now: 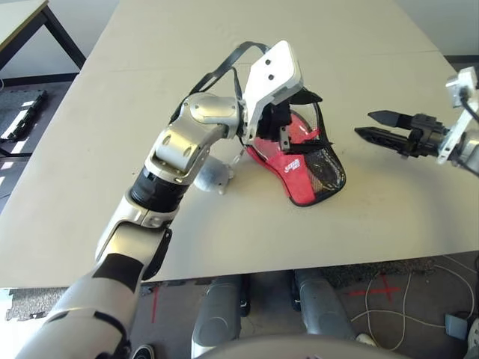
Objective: Store the ping-pong paddle in its case and zip it.
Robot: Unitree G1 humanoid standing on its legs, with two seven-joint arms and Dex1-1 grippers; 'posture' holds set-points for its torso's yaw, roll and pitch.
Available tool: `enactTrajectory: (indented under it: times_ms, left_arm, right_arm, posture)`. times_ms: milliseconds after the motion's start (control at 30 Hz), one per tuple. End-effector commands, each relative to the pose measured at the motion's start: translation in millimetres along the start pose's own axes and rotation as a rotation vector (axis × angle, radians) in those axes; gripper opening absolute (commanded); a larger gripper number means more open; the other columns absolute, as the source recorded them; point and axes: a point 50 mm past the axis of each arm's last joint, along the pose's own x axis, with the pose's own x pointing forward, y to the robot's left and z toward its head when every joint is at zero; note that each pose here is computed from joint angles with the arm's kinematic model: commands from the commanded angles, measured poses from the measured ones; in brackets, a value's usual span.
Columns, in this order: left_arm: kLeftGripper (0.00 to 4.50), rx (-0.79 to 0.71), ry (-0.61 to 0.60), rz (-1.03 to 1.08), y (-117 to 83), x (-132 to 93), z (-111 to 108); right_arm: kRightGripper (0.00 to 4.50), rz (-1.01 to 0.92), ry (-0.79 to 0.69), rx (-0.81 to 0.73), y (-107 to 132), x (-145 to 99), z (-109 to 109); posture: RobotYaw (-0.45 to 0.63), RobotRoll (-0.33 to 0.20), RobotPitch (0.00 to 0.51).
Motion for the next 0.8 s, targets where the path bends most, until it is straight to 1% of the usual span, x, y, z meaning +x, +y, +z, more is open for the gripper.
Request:
enactTrajectory:
  times_ms: [33, 133, 300, 467, 633, 800]
  left_arm:
    - [4.50, -0.012, 0.007, 0.007, -1.2, -8.2, -1.8]
    - [4.50, -0.016, 0.042, 0.011, -3.9, -15.8, -6.4]
    - [4.50, -0.035, 0.074, 0.015, -10.1, -25.2, -9.3]
    - [4.50, -0.044, 0.095, 0.017, -13.2, -28.4, -10.3]
    - [4.50, -0.045, 0.102, 0.018, -13.4, -28.7, -9.4]
    - [4.50, -0.037, 0.104, 0.025, -10.5, -29.2, -7.3]
  right_arm:
    - [4.48, 0.010, 0.076, 0.124, -0.9, -5.7, -9.5]
    - [4.48, 0.019, 0.115, 0.174, 1.1, -4.6, -15.8]
    - [4.48, 0.031, 0.164, 0.233, 6.6, 7.9, -31.5]
    - [4.48, 0.018, 0.189, 0.269, 9.2, 23.9, -46.0]
    - [4.48, -0.035, 0.222, 0.322, 7.0, 38.1, -58.2]
    - [4.48, -0.004, 0.254, 0.366, 14.3, 54.5, -67.8]
  posture:
    - [-0.05, 0.000, 0.186]
    - [-0.04, 0.000, 0.193]
    - [-0.03, 0.000, 0.198]
    - [-0.01, 0.000, 0.202]
    - [0.00, 0.000, 0.188]
    - [0.01, 0.000, 0.180]
